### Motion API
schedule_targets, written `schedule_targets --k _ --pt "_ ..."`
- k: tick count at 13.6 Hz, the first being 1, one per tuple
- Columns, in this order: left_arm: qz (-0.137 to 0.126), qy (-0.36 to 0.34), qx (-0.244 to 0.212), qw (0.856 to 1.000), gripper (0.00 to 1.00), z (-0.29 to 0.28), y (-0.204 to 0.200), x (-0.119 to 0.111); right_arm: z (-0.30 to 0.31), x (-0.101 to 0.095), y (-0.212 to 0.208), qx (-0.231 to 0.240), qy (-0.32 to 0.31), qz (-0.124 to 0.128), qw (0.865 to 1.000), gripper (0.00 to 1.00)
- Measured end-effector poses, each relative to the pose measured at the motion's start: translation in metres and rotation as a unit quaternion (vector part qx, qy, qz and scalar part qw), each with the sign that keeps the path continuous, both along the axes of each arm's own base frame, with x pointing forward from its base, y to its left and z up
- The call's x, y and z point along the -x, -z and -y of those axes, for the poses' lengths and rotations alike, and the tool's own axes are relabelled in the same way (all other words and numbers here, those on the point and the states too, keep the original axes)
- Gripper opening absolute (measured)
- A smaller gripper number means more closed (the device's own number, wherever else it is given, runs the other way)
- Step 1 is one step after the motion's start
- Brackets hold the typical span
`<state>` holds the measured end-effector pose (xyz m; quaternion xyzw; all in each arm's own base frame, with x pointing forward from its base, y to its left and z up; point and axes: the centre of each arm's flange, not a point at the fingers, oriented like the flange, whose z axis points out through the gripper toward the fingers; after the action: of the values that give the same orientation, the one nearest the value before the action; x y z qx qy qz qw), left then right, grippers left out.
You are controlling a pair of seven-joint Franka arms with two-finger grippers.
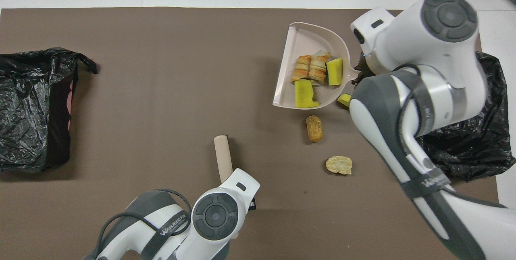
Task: Sweep and dump trash in bin
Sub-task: 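Carry the loaded dustpan to the black bag with the right gripper, then tip the dustpan into the bag while the left gripper sets down the brush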
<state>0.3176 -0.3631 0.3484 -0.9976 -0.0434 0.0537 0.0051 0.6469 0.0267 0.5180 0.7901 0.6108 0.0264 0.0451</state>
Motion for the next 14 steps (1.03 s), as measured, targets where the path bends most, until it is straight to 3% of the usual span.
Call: schedule_targets --k 3,4,8,10,14 --pt "0.006 -0.002 0.005 1.000 0.26 -0.002 0.005 -0.001 0.100 0.006 -0.007 -0.005 -0.005 0.002 1.000 0.32" --pt "0.006 -0.003 0.005 1.000 0.31 -0.003 0.005 -0.002 0.130 0.010 -0.007 -0.009 -0.005 0.002 1.000 0.32" --pt "0.005 -0.014 0.004 1.000 0.79 -0.009 0.004 -0.010 0.223 0.034 -0.008 0.001 -0.013 -0.001 1.000 0.32" --pt "0.010 -0.028 0.010 1.000 1.00 -0.021 -0.007 -0.032 0.246 0.043 -0.008 0.031 -0.009 -0.013 0.999 0.32" --pt "0.030 -0.012 0.003 0.999 1.00 -0.068 -0.036 -0.084 0.255 0.057 -0.002 0.113 -0.016 -0.052 0.992 0.32"
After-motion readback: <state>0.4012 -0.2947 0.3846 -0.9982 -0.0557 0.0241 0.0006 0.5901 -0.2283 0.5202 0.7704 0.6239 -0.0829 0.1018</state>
